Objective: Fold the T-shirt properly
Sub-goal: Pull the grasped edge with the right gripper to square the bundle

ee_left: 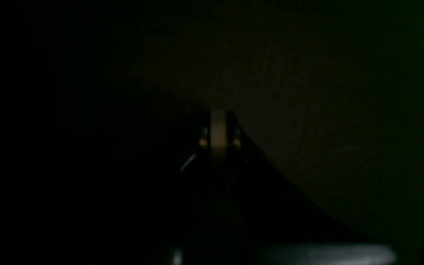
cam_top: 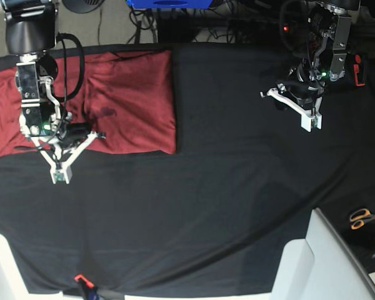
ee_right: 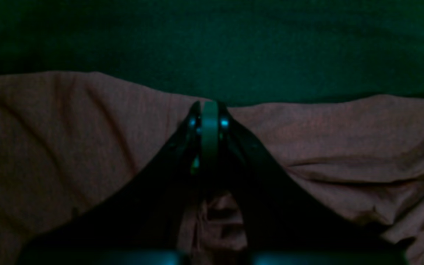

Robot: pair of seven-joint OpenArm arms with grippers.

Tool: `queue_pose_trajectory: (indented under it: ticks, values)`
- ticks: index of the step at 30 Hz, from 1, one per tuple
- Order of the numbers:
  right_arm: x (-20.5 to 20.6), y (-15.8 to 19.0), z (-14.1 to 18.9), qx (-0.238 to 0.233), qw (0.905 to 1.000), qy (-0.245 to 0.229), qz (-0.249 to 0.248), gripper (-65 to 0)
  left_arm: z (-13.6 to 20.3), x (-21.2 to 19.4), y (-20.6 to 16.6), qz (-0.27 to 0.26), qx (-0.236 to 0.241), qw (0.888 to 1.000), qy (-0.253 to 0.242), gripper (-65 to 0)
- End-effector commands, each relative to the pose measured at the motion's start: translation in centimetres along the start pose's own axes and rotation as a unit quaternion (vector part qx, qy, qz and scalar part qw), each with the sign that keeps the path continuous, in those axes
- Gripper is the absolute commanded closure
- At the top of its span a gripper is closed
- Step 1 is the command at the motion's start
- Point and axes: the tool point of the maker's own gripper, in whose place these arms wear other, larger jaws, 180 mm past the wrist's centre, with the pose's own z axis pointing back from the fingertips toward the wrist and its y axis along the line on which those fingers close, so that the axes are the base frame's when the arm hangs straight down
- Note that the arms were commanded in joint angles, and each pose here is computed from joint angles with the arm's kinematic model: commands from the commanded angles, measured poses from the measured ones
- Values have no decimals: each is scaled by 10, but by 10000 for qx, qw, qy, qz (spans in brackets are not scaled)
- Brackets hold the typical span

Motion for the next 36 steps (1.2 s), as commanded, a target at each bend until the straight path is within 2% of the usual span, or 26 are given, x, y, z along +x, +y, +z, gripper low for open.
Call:
queue_pose_trajectory:
  ticks: [1, 11, 13, 15, 17, 18, 21, 22, 24, 28, 29, 36]
  values:
    - [13, -5, 3, -42, 9998, -192, -2, -11, 1, 7, 3, -47, 45, 10000, -55, 0]
    - [12, -1, 13, -12, 9995, -320, 20, -14, -1, 8, 5, -24, 75, 10000, -47, 0]
    - [17, 0, 16, 2, 9992, -403, 40, -72, -4, 5, 9, 0, 117, 9999, 6, 0]
    - [19, 2, 17, 13, 9991, -430, 56, -189, -6, 5, 9, 16, 129, 9999, 26, 0]
    - [18, 2, 16, 20, 9991, -413, 65, -278, -7, 4, 10, 19, 139, 9999, 48, 0]
    - [18, 3, 16, 29, 9991, -412, 75, -302, -7, 5, 10, 19, 137, 9999, 41, 0]
    - [17, 3, 16, 28, 9992, -397, 73, -305, -7, 6, 11, 31, 147, 9999, 31, 0]
    - [18, 3, 16, 29, 9991, -412, 75, -299, -7, 6, 11, 30, 145, 9999, 24, 0]
    - [16, 3, 17, 32, 9991, -404, 78, -242, -8, 8, 11, 32, 145, 9999, 15, 0]
    - [9, 8, 16, 155, 9991, -333, 194, -18, -8, 8, 11, 36, 149, 9999, 13, 0]
    - [7, 11, 17, 222, 9989, -317, 258, 0, -8, 8, 10, 42, 144, 9999, 14, 0]
    - [-11, 15, 16, 314, 9989, -157, 315, -5, -8, 9, 7, 16, 113, 9999, 5, 0]
